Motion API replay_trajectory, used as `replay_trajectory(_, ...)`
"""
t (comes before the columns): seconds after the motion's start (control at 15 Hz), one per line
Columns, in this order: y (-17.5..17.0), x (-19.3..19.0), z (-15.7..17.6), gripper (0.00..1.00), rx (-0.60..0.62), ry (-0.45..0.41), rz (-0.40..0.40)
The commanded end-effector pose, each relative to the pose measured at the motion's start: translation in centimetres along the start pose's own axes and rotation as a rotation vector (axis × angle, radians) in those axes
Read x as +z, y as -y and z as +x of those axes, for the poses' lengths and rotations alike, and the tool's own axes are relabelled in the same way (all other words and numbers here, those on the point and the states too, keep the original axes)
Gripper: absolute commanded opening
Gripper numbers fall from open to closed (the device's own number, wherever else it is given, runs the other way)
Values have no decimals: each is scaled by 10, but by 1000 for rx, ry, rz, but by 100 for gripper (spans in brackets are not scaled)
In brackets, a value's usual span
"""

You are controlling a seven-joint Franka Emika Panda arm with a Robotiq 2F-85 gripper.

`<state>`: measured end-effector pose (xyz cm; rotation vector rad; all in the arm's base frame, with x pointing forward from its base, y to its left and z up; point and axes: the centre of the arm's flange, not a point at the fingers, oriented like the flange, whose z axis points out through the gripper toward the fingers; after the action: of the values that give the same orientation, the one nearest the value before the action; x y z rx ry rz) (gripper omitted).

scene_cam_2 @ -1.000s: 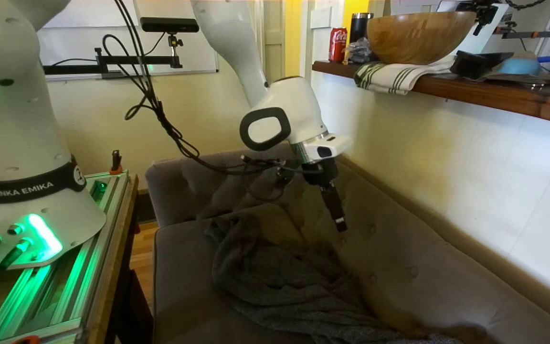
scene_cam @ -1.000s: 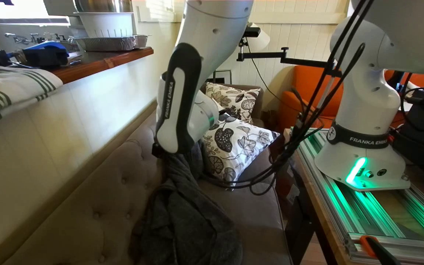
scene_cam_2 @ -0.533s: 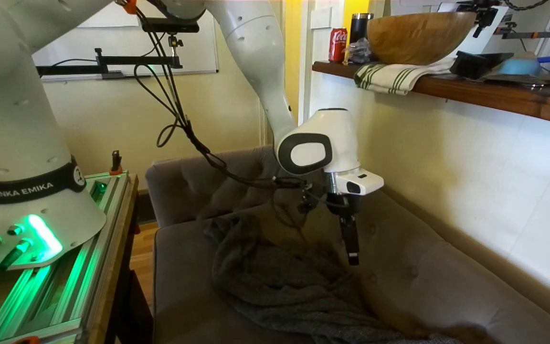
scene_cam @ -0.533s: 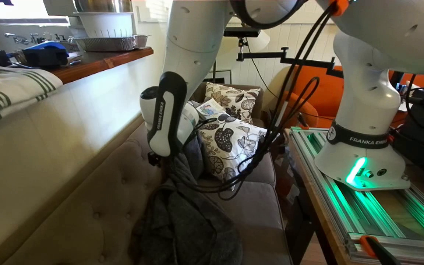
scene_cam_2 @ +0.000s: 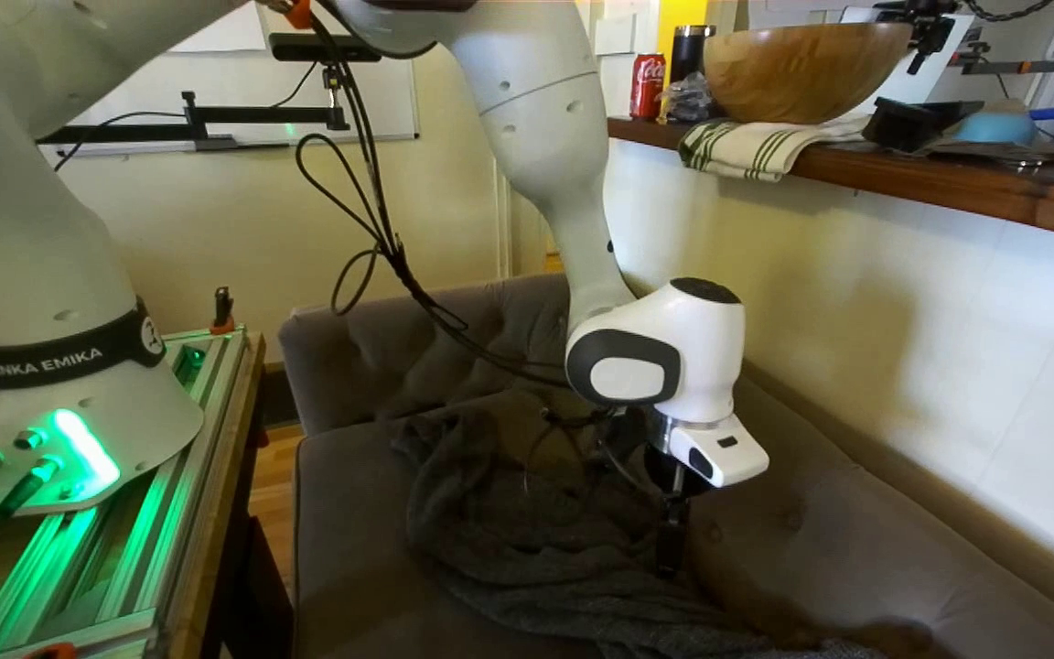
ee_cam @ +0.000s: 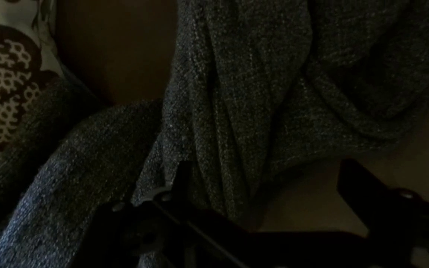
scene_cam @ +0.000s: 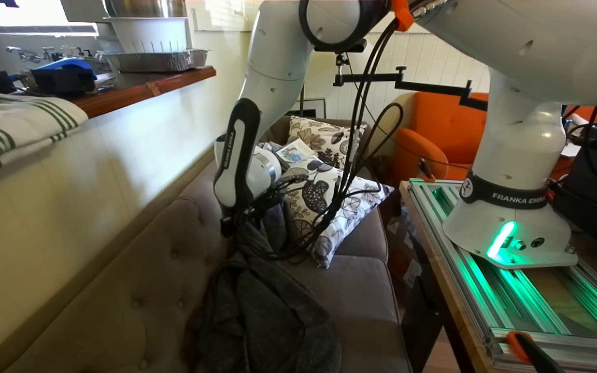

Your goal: Fold the blanket

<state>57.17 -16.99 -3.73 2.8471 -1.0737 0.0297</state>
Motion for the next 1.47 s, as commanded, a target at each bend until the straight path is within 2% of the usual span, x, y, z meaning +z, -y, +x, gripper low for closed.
replay_trajectory(0.0,3,39,10,100,25,66,41)
replay_trajectory(0.2,0,65,4,100,34,88,69)
replay_trajectory(0.53,-3,113,-2,100,15,57,61)
replay_trajectory(0.6,-3,120,-4,94,12,54,56)
replay_trajectory(0.67,-4,128,-5,74,-7,35,44)
replay_trajectory(0.73,-4,133,-7,66,-1,39,31)
replay_trajectory(1.0,0,135,-11,38,10,22,4)
replay_trajectory(1.33,9,108,-17,3,23,-2,-19)
replay_trajectory(1.4,10,98,-20,1,26,0,-18)
